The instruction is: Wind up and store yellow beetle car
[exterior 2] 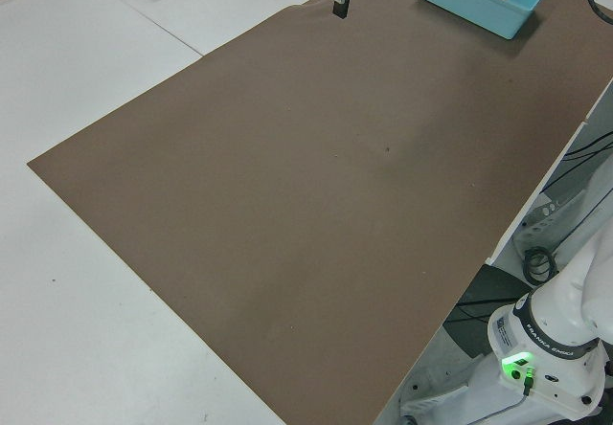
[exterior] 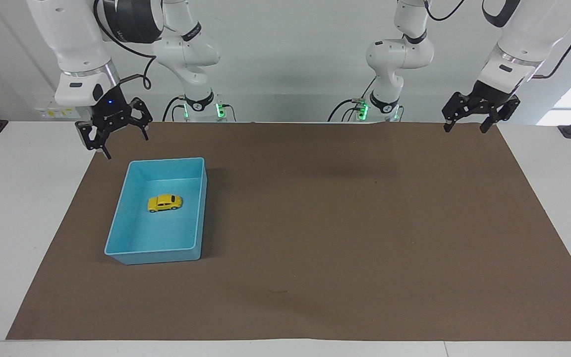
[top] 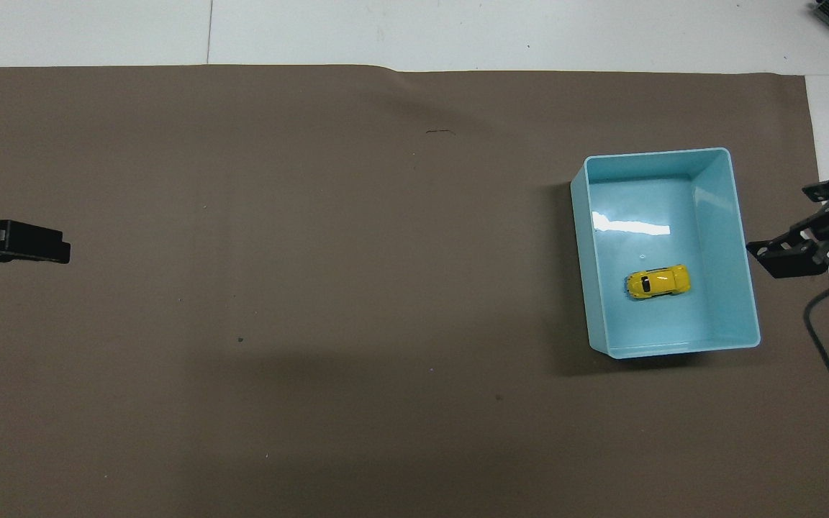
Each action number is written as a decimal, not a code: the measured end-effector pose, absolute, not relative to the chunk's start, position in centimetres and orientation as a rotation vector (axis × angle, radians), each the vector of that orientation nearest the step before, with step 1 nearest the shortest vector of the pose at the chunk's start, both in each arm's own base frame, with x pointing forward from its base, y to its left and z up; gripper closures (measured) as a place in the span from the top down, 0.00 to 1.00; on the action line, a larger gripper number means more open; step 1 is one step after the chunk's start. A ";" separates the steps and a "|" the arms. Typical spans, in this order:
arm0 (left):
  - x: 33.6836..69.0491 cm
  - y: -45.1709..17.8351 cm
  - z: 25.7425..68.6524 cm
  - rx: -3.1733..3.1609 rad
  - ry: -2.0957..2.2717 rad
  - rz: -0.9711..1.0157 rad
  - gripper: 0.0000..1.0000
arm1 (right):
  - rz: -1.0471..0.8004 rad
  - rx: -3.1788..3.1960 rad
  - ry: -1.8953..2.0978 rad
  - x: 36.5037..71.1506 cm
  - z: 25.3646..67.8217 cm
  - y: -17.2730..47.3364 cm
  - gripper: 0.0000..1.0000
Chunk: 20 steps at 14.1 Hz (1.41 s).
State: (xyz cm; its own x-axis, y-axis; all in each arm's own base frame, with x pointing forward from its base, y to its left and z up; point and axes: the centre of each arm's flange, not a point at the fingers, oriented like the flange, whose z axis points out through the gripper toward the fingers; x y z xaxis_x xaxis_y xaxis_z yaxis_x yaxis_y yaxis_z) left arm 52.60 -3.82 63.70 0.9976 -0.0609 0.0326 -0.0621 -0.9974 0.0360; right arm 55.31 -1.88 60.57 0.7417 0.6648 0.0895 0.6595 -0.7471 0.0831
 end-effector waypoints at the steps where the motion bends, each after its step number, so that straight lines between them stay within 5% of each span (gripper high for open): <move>1: 52.6 -3.8 63.7 3.103 -0.096 0.049 1.00 | 0.162 2.908 1.065 55.2 60.5 -1.9 1.00; 11: 52.6 -3.8 63.7 3.103 -0.096 0.049 1.00 | 0.027 3.108 0.433 54.6 61.6 -1.9 1.00; 20: 52.6 -3.8 63.7 3.103 -0.096 0.049 1.00 | 0.027 3.128 0.255 54.8 61.9 -3.4 1.00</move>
State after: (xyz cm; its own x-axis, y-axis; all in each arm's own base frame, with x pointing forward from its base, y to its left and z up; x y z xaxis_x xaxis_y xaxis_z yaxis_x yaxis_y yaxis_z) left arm 52.60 -3.82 63.70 0.9976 -0.0609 0.0326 -0.0621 -0.9974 0.0360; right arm 54.79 -3.38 61.91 0.9866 0.1623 0.0168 0.1622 -0.9867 0.0044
